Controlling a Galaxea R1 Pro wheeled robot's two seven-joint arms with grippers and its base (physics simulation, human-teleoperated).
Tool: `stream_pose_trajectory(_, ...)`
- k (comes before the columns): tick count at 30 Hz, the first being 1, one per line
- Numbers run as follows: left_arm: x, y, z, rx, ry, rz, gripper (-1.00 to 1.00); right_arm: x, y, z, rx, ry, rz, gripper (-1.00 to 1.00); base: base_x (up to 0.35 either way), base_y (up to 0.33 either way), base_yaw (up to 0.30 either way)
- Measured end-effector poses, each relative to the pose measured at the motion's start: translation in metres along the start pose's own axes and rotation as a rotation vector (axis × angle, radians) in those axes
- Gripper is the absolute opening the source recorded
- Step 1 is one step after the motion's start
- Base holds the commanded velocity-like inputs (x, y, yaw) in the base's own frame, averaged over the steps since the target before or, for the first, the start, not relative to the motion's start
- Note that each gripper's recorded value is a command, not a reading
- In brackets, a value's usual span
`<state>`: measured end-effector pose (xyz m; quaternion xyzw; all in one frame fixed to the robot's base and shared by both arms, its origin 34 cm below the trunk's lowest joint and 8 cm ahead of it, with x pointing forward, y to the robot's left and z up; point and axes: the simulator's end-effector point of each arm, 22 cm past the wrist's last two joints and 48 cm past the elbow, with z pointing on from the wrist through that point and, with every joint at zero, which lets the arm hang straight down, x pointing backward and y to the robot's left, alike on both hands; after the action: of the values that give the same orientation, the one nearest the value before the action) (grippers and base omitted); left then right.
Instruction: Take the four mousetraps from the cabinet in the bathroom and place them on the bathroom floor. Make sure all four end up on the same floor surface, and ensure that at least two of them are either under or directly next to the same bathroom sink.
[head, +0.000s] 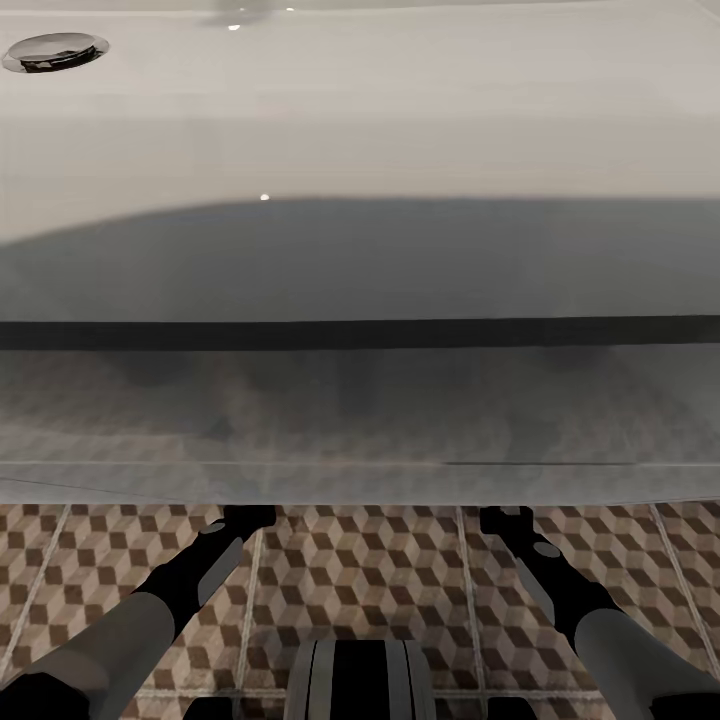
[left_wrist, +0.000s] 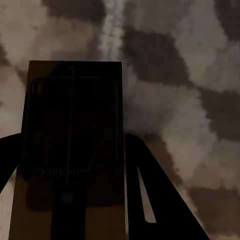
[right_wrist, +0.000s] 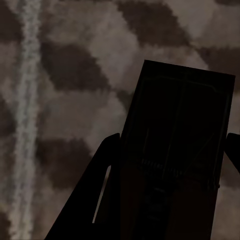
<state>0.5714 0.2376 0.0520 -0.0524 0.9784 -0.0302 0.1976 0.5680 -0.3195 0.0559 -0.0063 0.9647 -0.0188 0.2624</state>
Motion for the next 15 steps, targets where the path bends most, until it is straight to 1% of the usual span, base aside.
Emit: stream_pose_trajectory(15, 0.0006, -0.0008, 0.0000, 0.001, 0.001, 0.000, -1.00, -0.0001, 0.0003, 0.0000, 0.000, -0.001, 0.000, -1.00, 0.000, 0.000, 0.000)
